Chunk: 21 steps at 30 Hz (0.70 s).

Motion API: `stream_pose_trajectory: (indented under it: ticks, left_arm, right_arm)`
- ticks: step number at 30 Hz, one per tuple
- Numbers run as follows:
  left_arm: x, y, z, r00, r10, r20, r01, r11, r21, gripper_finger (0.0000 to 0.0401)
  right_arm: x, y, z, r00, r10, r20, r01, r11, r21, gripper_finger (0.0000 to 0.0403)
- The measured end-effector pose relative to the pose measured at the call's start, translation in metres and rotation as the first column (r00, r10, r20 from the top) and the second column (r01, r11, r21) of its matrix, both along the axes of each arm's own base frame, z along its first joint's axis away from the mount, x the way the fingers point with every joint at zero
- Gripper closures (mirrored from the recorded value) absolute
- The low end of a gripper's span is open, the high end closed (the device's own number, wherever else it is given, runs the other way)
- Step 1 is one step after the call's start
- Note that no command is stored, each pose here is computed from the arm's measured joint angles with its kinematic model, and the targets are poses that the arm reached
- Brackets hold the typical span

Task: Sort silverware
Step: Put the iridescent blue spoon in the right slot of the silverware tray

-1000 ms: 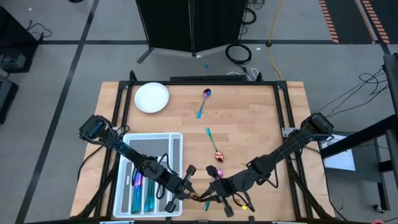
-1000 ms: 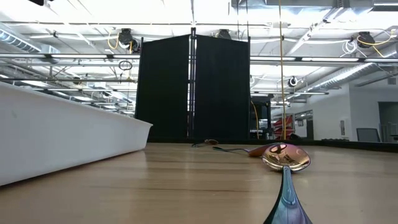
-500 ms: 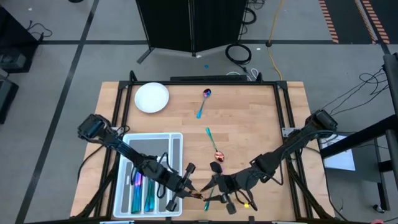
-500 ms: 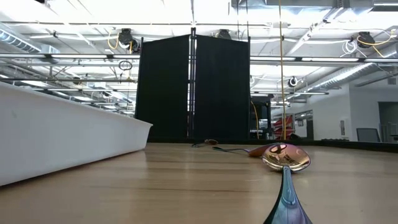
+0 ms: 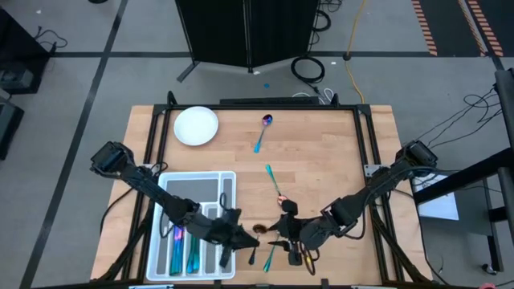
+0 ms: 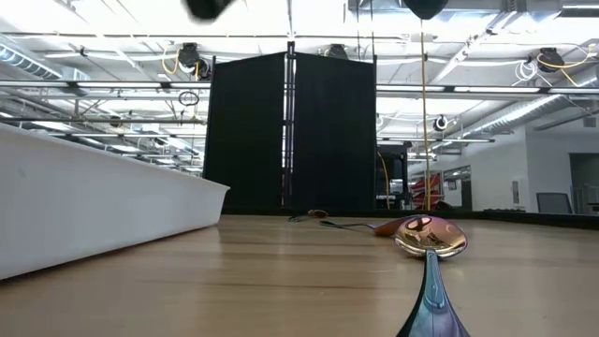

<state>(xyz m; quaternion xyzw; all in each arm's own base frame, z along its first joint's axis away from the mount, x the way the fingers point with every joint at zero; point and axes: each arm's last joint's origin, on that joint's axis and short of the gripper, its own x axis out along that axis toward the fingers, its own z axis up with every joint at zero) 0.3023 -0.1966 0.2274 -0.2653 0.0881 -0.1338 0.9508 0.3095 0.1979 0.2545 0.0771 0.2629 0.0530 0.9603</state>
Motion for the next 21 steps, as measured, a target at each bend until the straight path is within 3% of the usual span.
stream_pose_trajectory:
  ticks: [2, 6, 11, 17, 21]
  left_arm:
    - [0.000, 0.003, -0.009, 0.992, 0.024, -0.120, -0.034, 0.996, -0.088, 0.0401]
    - [-0.003, 0.006, -0.025, 0.942, 0.061, -0.329, -0.124, 0.977, -0.175, 0.0401]
    - [-0.010, 0.004, -0.034, 0.886, 0.097, -0.453, -0.230, 0.941, -0.248, 0.0401]
    - [-0.040, 0.003, -0.027, 0.790, 0.182, -0.585, -0.360, 0.911, -0.202, 0.0401]
    - [-0.072, 0.005, -0.014, 0.707, 0.264, -0.656, -0.472, 0.867, -0.160, 0.0401]
  right_arm:
    - [-0.001, 0.000, -0.001, 1.000, 0.002, -0.008, -0.002, 1.000, -0.008, 0.0231]
    - [-0.001, 0.001, -0.001, 1.000, 0.013, -0.008, -0.013, 1.000, -0.020, 0.0231]
    - [-0.005, 0.006, -0.004, 0.999, 0.039, -0.025, -0.040, 0.999, -0.037, 0.0231]
    - [-0.014, 0.016, -0.007, 0.996, 0.073, -0.053, -0.076, 0.996, -0.052, 0.0232]
    - [-0.018, 0.022, -0.007, 0.994, 0.093, -0.057, -0.096, 0.994, -0.054, 0.0232]
